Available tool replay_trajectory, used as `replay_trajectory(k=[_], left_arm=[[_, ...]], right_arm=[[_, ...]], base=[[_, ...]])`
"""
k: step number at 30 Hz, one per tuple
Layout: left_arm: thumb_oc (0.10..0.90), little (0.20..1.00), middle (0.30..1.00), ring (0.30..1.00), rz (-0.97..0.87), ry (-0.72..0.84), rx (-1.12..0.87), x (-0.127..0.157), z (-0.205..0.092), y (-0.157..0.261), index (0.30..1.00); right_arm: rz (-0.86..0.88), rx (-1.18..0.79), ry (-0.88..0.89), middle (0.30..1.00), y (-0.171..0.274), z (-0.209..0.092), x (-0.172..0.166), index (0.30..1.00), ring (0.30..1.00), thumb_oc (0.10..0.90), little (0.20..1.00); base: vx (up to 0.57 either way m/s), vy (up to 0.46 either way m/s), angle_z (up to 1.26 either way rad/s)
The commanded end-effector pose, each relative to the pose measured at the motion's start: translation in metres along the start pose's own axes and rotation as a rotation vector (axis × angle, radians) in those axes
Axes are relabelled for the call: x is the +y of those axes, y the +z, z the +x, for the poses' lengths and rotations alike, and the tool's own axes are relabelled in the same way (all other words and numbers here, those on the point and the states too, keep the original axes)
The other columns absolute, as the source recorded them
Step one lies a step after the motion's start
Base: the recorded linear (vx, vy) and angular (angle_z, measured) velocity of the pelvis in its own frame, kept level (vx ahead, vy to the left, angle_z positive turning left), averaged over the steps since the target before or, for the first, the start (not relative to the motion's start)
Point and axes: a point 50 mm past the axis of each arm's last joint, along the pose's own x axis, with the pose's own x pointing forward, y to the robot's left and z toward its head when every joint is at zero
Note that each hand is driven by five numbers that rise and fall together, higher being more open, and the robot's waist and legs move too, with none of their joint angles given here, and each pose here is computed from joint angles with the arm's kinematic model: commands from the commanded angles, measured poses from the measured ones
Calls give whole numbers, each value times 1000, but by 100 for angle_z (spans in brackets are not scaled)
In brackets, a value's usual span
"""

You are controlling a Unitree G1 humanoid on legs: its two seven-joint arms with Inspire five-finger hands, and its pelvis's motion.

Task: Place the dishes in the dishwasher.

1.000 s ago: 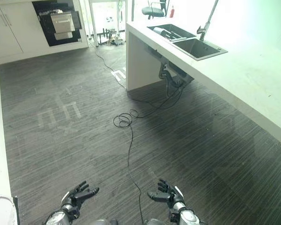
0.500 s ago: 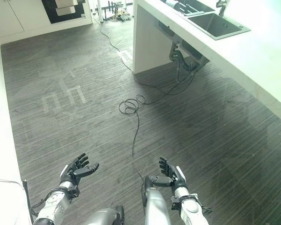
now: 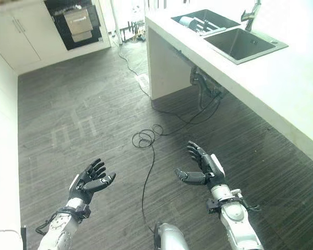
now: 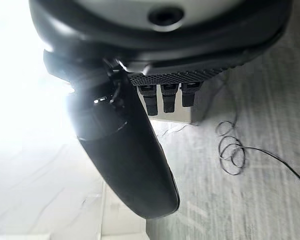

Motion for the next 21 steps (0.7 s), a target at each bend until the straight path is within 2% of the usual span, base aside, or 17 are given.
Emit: replay_trajectory(k=[1, 4, 12, 16, 21], left_arm=[[800, 900, 900, 900, -15, -53, -215, 1, 2, 43, 900], [800, 900, 900, 900, -4, -61, -273, 0, 0, 54, 900], [800, 900, 900, 900, 9, -77, -443, 4, -11, 84, 900], [800, 900, 900, 900, 80, -171, -474, -10, 0, 106, 900], [800, 900, 900, 900, 93, -226, -518, -23, -1, 119, 900]], right_arm=[[-53, -179, 28, 900, 31, -1, -1, 900, 900, 800, 900], [-56, -215, 34, 900, 40, 2, -5, 900, 900, 800, 900], [-81, -300, 72, 900, 64, -2, -15, 900, 900, 800, 900], [16, -323, 17, 900, 68, -5, -8, 900, 900, 800, 900], [34, -347, 11, 900, 70, -2, 3, 900, 900, 800, 900]], base=[[134, -26, -22], [179, 114, -11], [257, 361, -19], [257, 359, -16], [200, 232, 35]])
